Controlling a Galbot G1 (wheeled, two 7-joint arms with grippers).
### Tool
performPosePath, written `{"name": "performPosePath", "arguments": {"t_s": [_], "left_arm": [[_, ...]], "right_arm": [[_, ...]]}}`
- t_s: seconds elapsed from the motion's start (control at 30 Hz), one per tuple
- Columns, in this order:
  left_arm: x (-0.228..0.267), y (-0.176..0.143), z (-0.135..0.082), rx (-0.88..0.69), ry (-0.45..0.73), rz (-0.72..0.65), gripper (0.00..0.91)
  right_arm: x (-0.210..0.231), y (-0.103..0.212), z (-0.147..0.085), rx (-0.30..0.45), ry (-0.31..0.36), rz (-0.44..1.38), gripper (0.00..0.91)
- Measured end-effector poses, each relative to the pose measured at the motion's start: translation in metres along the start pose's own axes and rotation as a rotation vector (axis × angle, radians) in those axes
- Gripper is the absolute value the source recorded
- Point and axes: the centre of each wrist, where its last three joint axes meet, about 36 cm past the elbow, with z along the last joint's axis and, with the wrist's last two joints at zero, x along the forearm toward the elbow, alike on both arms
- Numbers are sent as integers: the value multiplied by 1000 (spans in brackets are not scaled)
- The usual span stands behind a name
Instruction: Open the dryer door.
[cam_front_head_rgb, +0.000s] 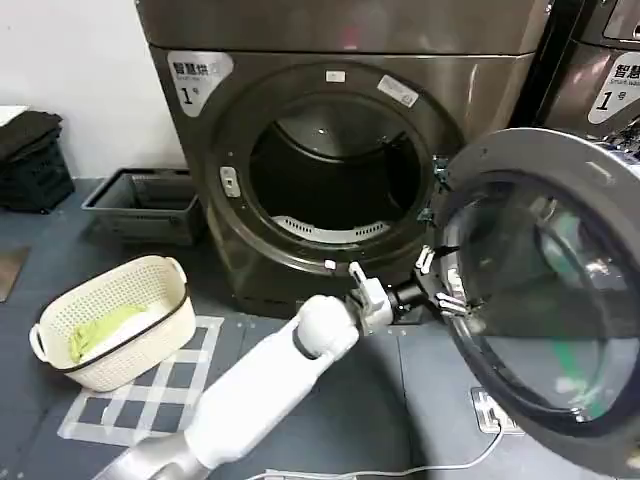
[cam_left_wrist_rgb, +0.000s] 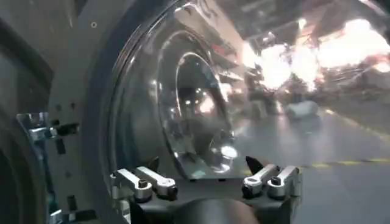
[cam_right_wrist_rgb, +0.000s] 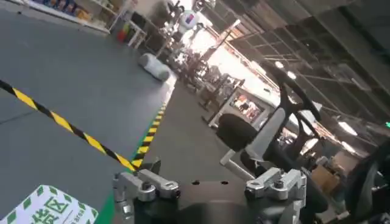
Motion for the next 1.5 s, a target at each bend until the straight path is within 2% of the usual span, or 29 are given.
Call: {"name": "performPosePath", "arguments": {"t_s": [0.47, 0.73, 0.93, 1.2, 1.5], "left_arm": [[-35, -6, 7, 29, 0, -5, 907], [-37, -6, 5, 34, -6, -3, 907], [-24, -10, 3, 59, 34, 6, 907], [32, -14, -20, 106, 65, -5, 907], [153, -5, -51, 108, 162, -204, 907]], "right_arm": [[1, 2, 0, -3, -3, -6, 907], [-2, -1, 1, -1, -4, -15, 907], [-9, -4, 2, 1, 7, -6, 907], [-15, -8, -2, 3, 7, -15, 907], [-21, -3, -8, -2, -1, -28, 907]]}}
